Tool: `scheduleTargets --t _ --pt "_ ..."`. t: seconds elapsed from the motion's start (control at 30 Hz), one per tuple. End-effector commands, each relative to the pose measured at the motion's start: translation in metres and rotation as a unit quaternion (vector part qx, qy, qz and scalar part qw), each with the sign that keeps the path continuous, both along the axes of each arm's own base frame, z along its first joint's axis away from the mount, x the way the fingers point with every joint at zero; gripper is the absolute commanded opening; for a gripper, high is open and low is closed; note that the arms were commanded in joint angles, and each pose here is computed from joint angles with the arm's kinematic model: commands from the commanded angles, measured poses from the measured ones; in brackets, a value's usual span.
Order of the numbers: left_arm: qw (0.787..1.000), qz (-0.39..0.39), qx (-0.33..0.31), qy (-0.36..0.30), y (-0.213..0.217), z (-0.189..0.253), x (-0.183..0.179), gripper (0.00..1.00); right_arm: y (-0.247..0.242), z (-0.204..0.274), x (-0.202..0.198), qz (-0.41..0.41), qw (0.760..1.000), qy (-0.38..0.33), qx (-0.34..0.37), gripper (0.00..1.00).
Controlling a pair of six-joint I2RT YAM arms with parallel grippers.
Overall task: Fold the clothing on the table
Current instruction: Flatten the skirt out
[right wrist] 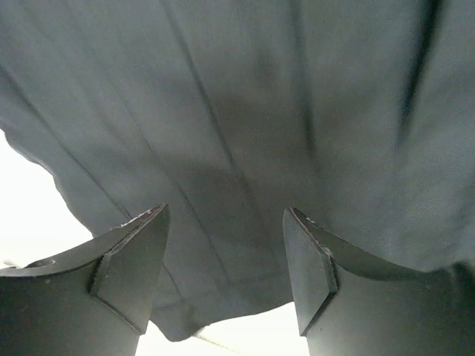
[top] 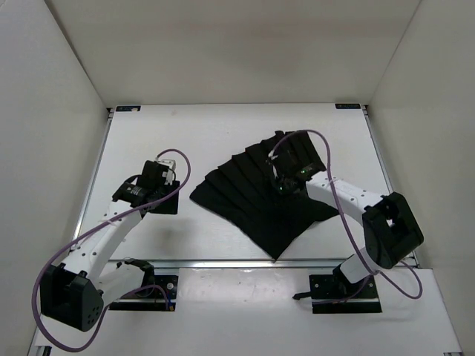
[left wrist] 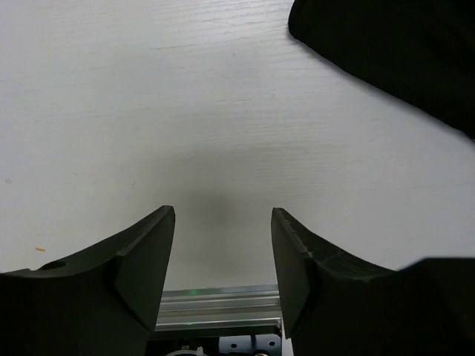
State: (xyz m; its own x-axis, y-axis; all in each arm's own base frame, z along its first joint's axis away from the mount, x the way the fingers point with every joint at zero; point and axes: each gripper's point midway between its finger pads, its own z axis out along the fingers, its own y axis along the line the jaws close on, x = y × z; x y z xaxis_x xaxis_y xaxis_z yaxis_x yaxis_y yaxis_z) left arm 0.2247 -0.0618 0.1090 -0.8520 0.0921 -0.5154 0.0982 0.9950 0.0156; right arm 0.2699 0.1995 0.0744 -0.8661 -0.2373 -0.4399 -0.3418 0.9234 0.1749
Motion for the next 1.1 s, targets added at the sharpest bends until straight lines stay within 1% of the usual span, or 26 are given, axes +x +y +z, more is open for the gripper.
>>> scheduleTargets --t 0.0,0.07,0.1,0.13,0.2,0.27,0.3,0.33,0.4,0.5,0.53,0.6,0.63,0.67,0.7,0.73,0.8,0.83,0.87,0.9,0.93,0.97,1.03,1.07 --pt "1.000 -0.018 -0.006 -0.006 -0.008 -0.001 0.000 0.67 0.010 0.013 -0.002 -0.005 0.998 -0.033 0.045 0.60" --pt "1.000 -0.017 -0.002 0.004 -0.007 -0.006 -0.001 0.66 0.006 -0.006 -0.019 0.000 0.999 -0.016 0.029 0.60" --pt "1.000 -0.019 -0.003 0.006 -0.008 -0.006 -0.001 0.66 0.006 -0.017 -0.028 0.005 1.000 0.000 0.028 0.60" --pt "1.000 -0.026 -0.004 0.008 -0.011 -0.006 -0.002 0.65 0.010 -0.021 -0.033 0.011 0.999 0.003 0.034 0.60" --pt "1.000 -0.028 -0.007 0.005 -0.012 -0.005 -0.001 0.65 0.020 -0.032 -0.044 0.023 0.999 0.019 0.043 0.61" --pt "1.000 -0.020 -0.009 -0.006 -0.008 -0.001 0.001 0.61 0.038 -0.040 -0.053 0.037 0.997 0.026 0.058 0.60" --pt "1.000 -0.019 -0.013 -0.004 -0.007 -0.002 -0.001 0.62 0.046 -0.045 -0.056 0.039 0.996 0.037 0.069 0.60" --pt "1.000 -0.018 -0.013 -0.018 -0.005 0.004 0.002 0.62 0.054 -0.054 -0.061 0.051 0.995 0.052 0.073 0.60" --pt "0.999 -0.021 -0.027 -0.035 -0.006 0.011 0.002 0.64 0.080 -0.055 -0.059 0.068 0.992 0.055 0.095 0.60" --pt "0.996 -0.016 -0.044 -0.075 -0.002 0.026 0.006 0.66 0.114 -0.061 -0.048 0.096 0.988 0.059 0.102 0.60" --pt "0.995 -0.013 -0.051 -0.080 -0.002 0.028 0.005 0.66 0.121 -0.071 -0.047 0.103 0.987 0.071 0.097 0.60" --pt "0.995 -0.012 -0.061 -0.079 -0.003 0.029 0.007 0.65 0.152 -0.060 -0.023 0.116 0.985 0.056 0.116 0.60" --pt "0.994 -0.014 -0.069 -0.078 -0.006 0.029 0.008 0.64 0.157 -0.068 -0.016 0.112 0.984 0.068 0.118 0.61" --pt "0.995 -0.016 -0.075 -0.070 -0.010 0.027 0.008 0.63 0.171 -0.054 -0.002 0.125 0.983 0.050 0.127 0.60" --pt "0.994 -0.022 -0.083 -0.064 -0.014 0.028 0.008 0.61 0.179 -0.045 0.015 0.125 0.984 0.035 0.123 0.60" --pt "0.993 -0.030 -0.095 -0.058 -0.022 0.028 0.009 0.59 0.178 -0.040 0.025 0.125 0.985 0.020 0.116 0.59" --pt "0.991 -0.040 -0.115 -0.060 -0.035 0.032 0.012 0.58 0.182 -0.006 0.046 0.121 0.985 -0.016 0.120 0.59" --pt "0.988 -0.047 -0.133 -0.059 -0.043 0.033 0.012 0.59 0.177 0.016 0.052 0.118 0.984 -0.037 0.125 0.59" --pt "0.986 -0.045 -0.146 -0.062 -0.048 0.035 0.013 0.59 0.173 0.027 0.056 0.113 0.985 -0.049 0.124 0.60" --pt "0.982 -0.053 -0.166 -0.074 -0.056 0.040 0.016 0.63 0.166 0.048 0.060 0.107 0.983 -0.070 0.132 0.60" --pt "0.980 -0.052 -0.180 -0.069 -0.061 0.038 0.014 0.66 0.160 0.070 0.061 0.101 0.981 -0.090 0.142 0.61" --pt "0.978 -0.043 -0.193 -0.072 -0.065 0.038 0.017 0.67 0.146 0.085 0.060 0.083 0.980 -0.103 0.147 0.61" --pt "0.976 -0.024 -0.206 -0.059 -0.068 0.024 0.016 0.69 0.110 0.077 0.054 0.040 0.985 -0.098 0.135 0.61" --pt "0.975 -0.013 -0.217 -0.050 -0.071 0.020 0.016 0.69 0.097 0.087 0.050 0.025 0.984 -0.108 0.137 0.61"
